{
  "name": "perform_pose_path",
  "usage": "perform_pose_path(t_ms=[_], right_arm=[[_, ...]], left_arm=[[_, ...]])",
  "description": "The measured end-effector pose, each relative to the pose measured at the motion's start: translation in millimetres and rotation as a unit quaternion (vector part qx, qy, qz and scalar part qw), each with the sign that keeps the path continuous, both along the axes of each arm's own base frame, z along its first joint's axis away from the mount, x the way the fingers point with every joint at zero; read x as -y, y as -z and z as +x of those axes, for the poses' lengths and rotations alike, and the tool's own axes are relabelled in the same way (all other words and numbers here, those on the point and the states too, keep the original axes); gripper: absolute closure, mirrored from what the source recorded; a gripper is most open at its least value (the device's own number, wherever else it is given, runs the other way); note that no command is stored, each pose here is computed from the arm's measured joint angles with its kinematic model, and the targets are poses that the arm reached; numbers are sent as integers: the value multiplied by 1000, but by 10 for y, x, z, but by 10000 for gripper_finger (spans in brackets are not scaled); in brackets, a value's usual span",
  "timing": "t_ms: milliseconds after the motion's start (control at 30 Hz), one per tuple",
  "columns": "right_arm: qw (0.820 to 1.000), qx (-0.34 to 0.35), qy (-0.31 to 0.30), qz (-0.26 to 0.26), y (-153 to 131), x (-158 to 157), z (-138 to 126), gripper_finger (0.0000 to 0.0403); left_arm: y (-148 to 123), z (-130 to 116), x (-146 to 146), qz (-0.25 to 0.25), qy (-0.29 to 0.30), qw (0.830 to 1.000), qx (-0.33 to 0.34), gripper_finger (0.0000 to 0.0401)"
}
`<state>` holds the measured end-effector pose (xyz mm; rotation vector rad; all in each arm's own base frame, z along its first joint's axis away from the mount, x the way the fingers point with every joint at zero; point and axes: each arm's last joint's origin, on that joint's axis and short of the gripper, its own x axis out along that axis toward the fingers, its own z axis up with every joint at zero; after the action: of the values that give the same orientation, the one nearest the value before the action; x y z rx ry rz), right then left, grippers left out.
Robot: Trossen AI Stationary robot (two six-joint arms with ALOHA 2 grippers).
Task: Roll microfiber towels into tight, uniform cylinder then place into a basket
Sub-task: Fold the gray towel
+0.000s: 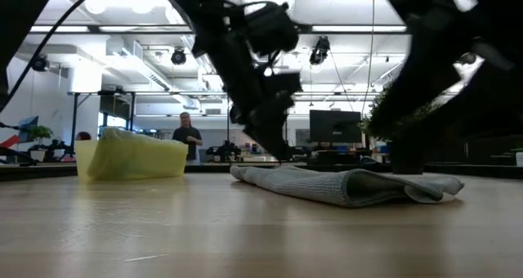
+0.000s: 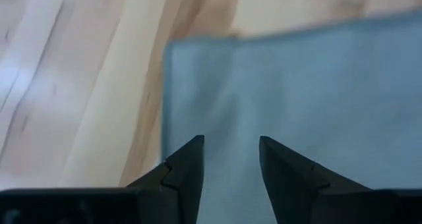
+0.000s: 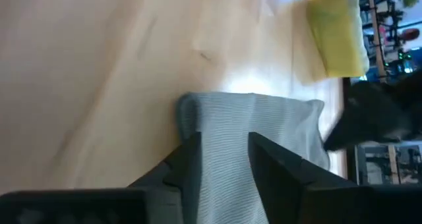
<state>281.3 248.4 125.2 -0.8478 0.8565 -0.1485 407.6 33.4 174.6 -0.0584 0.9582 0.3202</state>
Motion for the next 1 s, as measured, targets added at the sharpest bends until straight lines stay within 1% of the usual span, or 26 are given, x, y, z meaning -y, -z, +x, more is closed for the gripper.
perform_pose_path(t_ms=[100,200,333,433,500,700,800,933,1000], right_arm=[[1000,0,10,-2,16,80,63,258],[1000,-4,10,-4,32,144,118,233],[1000,-10,-13,15,58,171,195,225],[999,-3,-41,24,73,159,239,230],[998,-7,-55,16,101,169,234,237],[998,-20,-56,3,177,245,209,260],[998,-8,-60,11,199,280,241,273],[996,2,-85,30,217,323,300,296],[995,6,-90,31,220,328,309,311]], left_arm=[[128,-84,-49,7,-4,1000,-22,271],[214,-143,-96,7,-10,1000,-27,271],[252,-186,-147,9,-17,1000,-11,271],[267,-189,-168,9,-20,1000,-3,271],[276,-194,-168,9,-20,1000,-3,271],[320,-224,-163,6,-22,1000,-7,271],[320,-223,-163,1,-29,1000,-4,271],[321,-223,-161,0,-29,1000,-4,271],[323,-225,-161,0,-29,1000,-5,271]])
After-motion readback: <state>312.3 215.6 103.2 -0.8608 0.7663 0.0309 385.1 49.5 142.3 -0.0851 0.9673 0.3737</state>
